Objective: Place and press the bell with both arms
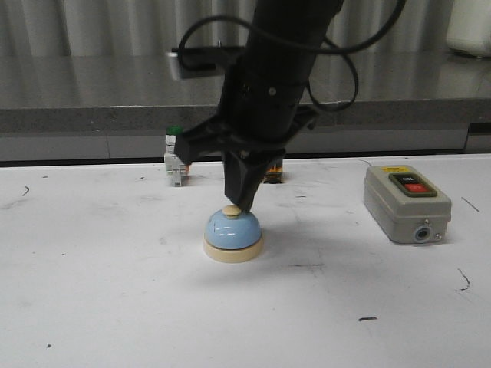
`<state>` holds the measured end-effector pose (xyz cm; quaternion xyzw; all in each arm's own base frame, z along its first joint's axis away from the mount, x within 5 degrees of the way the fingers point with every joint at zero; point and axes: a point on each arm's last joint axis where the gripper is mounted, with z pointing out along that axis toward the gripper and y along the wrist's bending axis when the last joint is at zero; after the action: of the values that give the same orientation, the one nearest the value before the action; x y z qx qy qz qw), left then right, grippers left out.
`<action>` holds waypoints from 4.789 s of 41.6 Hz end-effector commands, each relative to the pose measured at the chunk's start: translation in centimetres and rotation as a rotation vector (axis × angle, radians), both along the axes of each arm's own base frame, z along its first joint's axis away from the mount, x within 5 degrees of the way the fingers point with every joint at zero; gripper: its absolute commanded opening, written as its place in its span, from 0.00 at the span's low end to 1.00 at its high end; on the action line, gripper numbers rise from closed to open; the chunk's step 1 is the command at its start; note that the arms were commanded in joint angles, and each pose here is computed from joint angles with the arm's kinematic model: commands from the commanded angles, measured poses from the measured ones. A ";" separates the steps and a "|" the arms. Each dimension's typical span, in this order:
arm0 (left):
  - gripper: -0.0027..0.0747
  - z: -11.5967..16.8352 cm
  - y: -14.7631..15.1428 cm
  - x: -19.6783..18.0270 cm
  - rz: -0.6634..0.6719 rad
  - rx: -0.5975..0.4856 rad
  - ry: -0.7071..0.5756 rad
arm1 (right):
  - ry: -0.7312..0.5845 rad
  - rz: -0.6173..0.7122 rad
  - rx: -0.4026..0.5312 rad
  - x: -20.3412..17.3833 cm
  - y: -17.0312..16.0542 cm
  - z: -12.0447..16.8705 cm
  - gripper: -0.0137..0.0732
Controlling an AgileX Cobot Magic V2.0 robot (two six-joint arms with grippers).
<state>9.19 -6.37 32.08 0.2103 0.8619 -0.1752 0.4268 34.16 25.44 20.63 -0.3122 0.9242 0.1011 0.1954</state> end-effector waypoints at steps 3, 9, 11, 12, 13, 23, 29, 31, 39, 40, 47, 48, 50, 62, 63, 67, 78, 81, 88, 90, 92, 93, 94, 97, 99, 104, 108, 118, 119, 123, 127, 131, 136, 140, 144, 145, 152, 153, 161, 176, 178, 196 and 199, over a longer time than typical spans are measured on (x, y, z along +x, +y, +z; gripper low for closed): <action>0.75 1.4 -0.2 0.3 0.010 -0.073 -0.072 | -0.079 0.006 0.056 0.3 0.3 2.4 0.09; 0.75 1.4 -0.2 0.3 0.010 -0.073 -0.072 | -0.079 0.014 0.047 -0.5 -0.5 4.8 0.09; 0.75 1.4 -0.2 0.3 0.010 -0.073 -0.072 | -0.101 0.016 0.057 -1.0 -0.8 6.2 0.09; 0.75 1.4 -0.2 0.3 0.010 -0.073 -0.072 | -0.112 0.016 0.066 -1.2 -1.0 6.9 0.09; 0.75 1.4 -0.2 0.3 0.010 -0.073 -0.072 | -0.125 0.017 0.075 -1.4 -1.1 7.6 0.09; 0.75 1.4 -0.2 0.3 0.010 -0.072 -0.070 | -0.262 0.004 0.168 -5.1 -4.3 14.8 0.09; 0.75 1.4 -0.2 0.3 0.010 -0.072 -0.070 | -0.314 -0.041 0.194 -7.6 -7.9 16.9 0.09; 0.75 1.4 -0.2 0.3 0.010 -0.072 -0.070 | -0.333 -0.058 0.202 -8.5 -9.1 17.6 0.09; 0.75 1.4 -0.2 0.3 0.010 -0.072 -0.070 | -0.400 -0.120 0.220 -12.8 -13.5 18.8 0.09; 0.75 1.4 -0.2 0.3 0.010 -0.072 -0.070 | -0.401 -0.123 0.214 -13.1 -13.8 18.6 0.09; 0.75 1.4 -0.2 0.3 0.010 -0.072 -0.070 | -0.476 -0.121 0.201 -17.5 -16.5 18.4 0.09; 0.75 1.4 -0.2 0.3 0.010 -0.072 -0.070 | -0.489 -0.123 0.209 -18.3 -16.9 18.5 0.09; 0.75 1.4 -0.2 0.3 0.010 -0.072 -0.070 | -0.491 -0.129 0.216 -19.3 -17.4 18.1 0.09; 0.75 1.4 -0.2 0.3 0.010 -0.072 -0.070 | -0.534 -0.140 0.256 -25.0 -20.4 15.8 0.09; 0.75 1.4 -0.2 0.3 0.010 -0.072 -0.070 | -0.535 -0.140 0.256 -25.2 -20.5 15.6 0.09; 0.75 1.4 -0.2 0.3 0.010 -0.072 -0.070 | -0.549 -0.141 0.265 -26.1 -21.0 15.1 0.09; 0.75 1.6 -0.3 0.4 0.012 -0.084 -0.088 | -0.554 -0.141 0.268 -26.5 -21.2 14.8 0.09; 0.73 1.6 -0.2 0.4 0.012 -0.081 -0.084 | -0.554 -0.141 0.268 -26.5 -21.2 14.8 0.09; 0.46 1.6 -0.2 0.4 0.012 -0.082 -0.086 | -0.554 -0.141 0.268 -26.5 -21.2 14.8 0.09; 0.39 1.6 -0.2 0.4 0.012 -0.082 -0.086 | -0.554 -0.141 0.268 -26.5 -21.2 14.8 0.09; 0.33 1.6 -0.2 0.4 0.012 -0.082 -0.086 | -0.554 -0.141 0.268 -26.5 -21.2 14.8 0.09; 0.31 1.6 -0.2 0.4 0.012 -0.082 -0.086 | -0.554 -0.141 0.268 -26.5 -21.2 14.8 0.09; 0.29 1.6 -0.2 0.4 0.012 -0.082 -0.086 | -0.554 -0.141 0.268 -26.5 -21.2 14.8 0.09; 0.20 1.6 -0.2 0.4 0.012 -0.082 -0.086 | -0.554 -0.141 0.268 -26.5 -21.2 14.8 0.09; 0.15 1.6 -0.2 0.4 0.012 -0.082 -0.086 | -0.554 -0.141 0.268 -26.5 -21.2 14.8 0.09; 0.06 1.6 -0.2 0.4 0.012 -0.082 -0.086 | -0.554 -0.141 0.268 -26.5 -21.2 14.8 0.09; 0.01 1.6 -0.2 0.4 0.012 -0.082 -0.086 | -0.554 -0.141 0.268 -26.5 -21.2 14.8 0.09; 0.01 1.8 1.4 0.0 0.100 -0.044 -0.171 | -0.553 -0.140 0.267 -26.5 -21.2 14.8 0.09; 0.01 1.7 1.6 -0.1 0.111 -0.049 -0.184 | -0.553 -0.140 0.267 -26.5 -21.2 14.8 0.09; 0.01 1.4 2.7 -0.6 0.191 -0.079 -0.267 | -0.553 -0.140 0.267 -26.5 -21.2 14.8 0.09; 0.01 0.0 3.7 -1.1 0.278 -0.102 -0.342 | -0.553 -0.140 0.267 -26.5 -21.2 14.8 0.09; 0.01 -1.6 4.6 -1.8 0.366 -0.125 -0.435 | -0.553 -0.140 0.267 -26.5 -21.2 14.8 0.09; 0.01 -4.5 5.6 -2.6 0.474 -0.127 -0.511 | -0.553 -0.140 0.267 -26.5 -21.2 14.8 0.09; 0.01 -6.5 6.1 -3.1 0.547 -0.123 -0.563 | -0.553 -0.140 0.267 -26.5 -21.2 14.8 0.09; 0.01 -8.5 6.4 -3.4 0.594 -0.124 -0.616 | -0.553 -0.140 0.267 -26.5 -21.2 14.8 0.09; 0.01 -8.8 6.5 -3.5 0.606 -0.126 -0.637 | -0.553 -0.140 0.267 -26.5 -21.2 14.8 0.09; 0.01 -11.1 6.7 -3.7 0.634 -0.135 -0.710 | -0.553 -0.140 0.267 -26.5 -21.2 14.8 0.09; 0.01 -11.2 6.7 -3.7 0.634 -0.139 -0.723 | -0.553 -0.140 0.267 -26.5 -21.2 14.8 0.09; 0.01 -11.3 6.7 -3.7 0.632 -0.142 -0.730 | -0.552 -0.140 0.267 -26.5 -21.2 14.8 0.09; 0.01 -11.3 6.7 -3.6 0.632 -0.141 -0.727 | -0.552 -0.140 0.267 -26.5 -21.2 14.8 0.09; 0.01 -11.3 6.7 -3.6 0.632 -0.141 -0.727 | -0.552 -0.140 0.267 -26.5 -21.2 14.8 0.09; 0.01 -11.3 6.7 -3.6 0.632 -0.141 -0.727 | -0.552 -0.140 0.267 -26.5 -21.2 14.8 0.09; 0.01 -11.3 6.7 -3.6 0.632 -0.141 -0.727 | -0.552 -0.140 0.267 -26.5 -21.2 14.8 0.09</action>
<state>5.61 0.27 20.72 -0.0411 0.6932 -0.0073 0.7195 7.36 4.29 34.15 -0.2426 0.8537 0.1173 0.4456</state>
